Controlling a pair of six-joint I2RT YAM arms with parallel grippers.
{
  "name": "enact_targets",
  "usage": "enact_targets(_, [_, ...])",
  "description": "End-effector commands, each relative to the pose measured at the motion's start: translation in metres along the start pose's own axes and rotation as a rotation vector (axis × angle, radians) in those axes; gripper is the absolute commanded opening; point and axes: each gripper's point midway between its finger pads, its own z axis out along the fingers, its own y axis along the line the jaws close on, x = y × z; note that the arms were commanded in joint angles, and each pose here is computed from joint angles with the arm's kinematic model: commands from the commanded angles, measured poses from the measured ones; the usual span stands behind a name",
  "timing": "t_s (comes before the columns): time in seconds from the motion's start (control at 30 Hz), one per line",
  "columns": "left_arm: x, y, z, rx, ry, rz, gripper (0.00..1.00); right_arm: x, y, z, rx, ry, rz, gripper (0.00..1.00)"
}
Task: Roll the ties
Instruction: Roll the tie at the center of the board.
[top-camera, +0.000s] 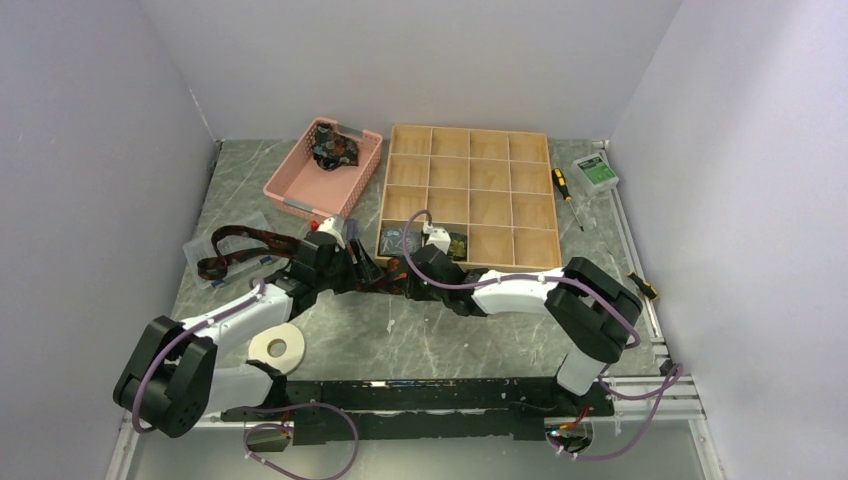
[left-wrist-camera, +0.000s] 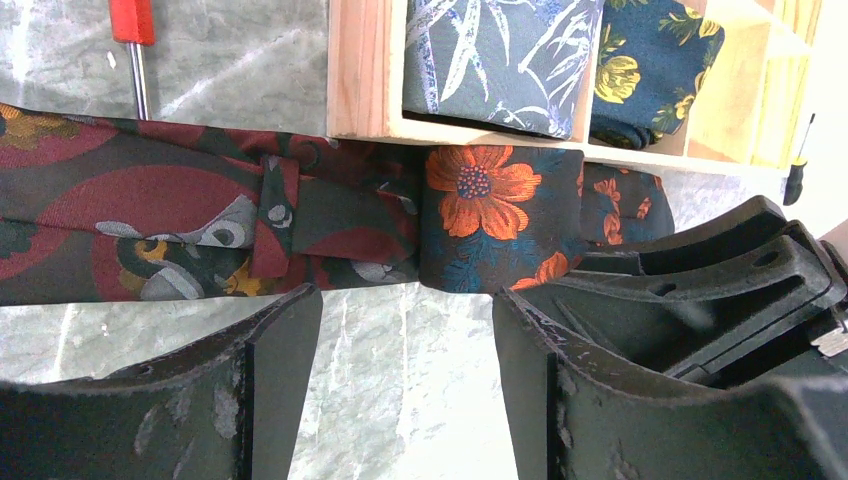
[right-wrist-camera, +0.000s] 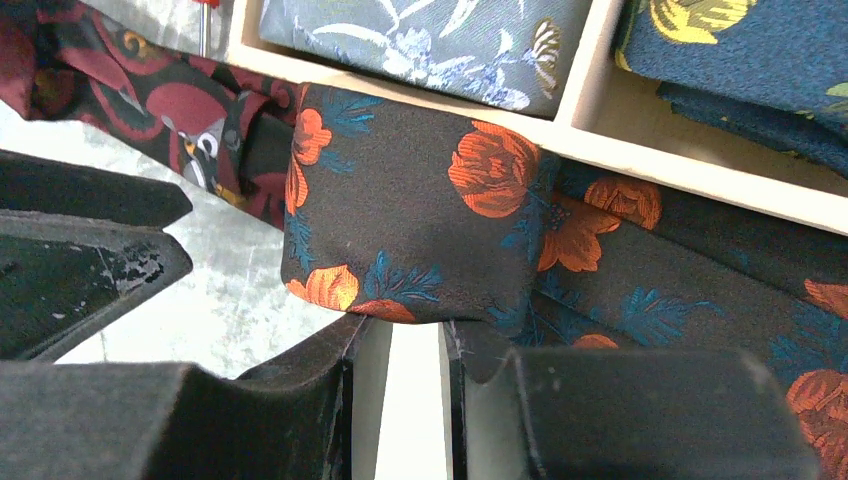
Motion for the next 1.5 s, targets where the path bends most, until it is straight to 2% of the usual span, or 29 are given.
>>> enact_targets(0.0, [-0.004, -0.002, 0.001, 0.018, -0.021, -0.004, 0.68, -0.036, 0.009, -0.001, -0.003, -0.141, 0.088, 0.28])
enact_targets(0.23, [-0.002, 0.0, -0.001, 0.013, -0.021, -0.008, 0.68, -0.043, 0.013, 0.003, -0.005, -0.163, 0.119, 0.28])
enact_targets(0.33, [-0.002, 0.001, -0.002, 0.012, -0.021, -0.006, 0.68, -0.035, 0.015, 0.0, -0.015, -0.133, 0.075, 0.3])
enact_targets(0.57, [-0.006, -0.003, 0.001, 0.02, -0.02, 0.006, 0.69, 0.009, 0.006, -0.042, -0.101, 0.011, -0.073, 0.5])
enact_targets(0.7, [-0.012, -0.012, 0.006, 0.053, -0.024, -0.005, 0.69, -0.005, 0.011, -0.077, -0.146, -0.018, -0.125, 0.6])
enact_targets(0.8, [-0.019, -0.021, 0.009, 0.086, -0.024, -0.006, 0.69, -0.033, 0.023, -0.091, -0.186, -0.071, -0.119, 0.63])
enact_targets(1.03, [-0.029, -0.039, 0.018, 0.159, -0.013, 0.006, 0.7, -0.076, 0.025, -0.075, -0.247, -0.062, -0.025, 0.56])
enact_targets(1.27, [-0.029, -0.044, 0.028, 0.194, 0.02, -0.003, 0.7, -0.075, 0.028, -0.048, -0.264, 0.004, 0.008, 0.48])
enact_targets(1.47, [-0.019, -0.044, 0.038, 0.222, 0.069, -0.016, 0.69, -0.059, 0.005, -0.027, -0.193, 0.041, 0.044, 0.46])
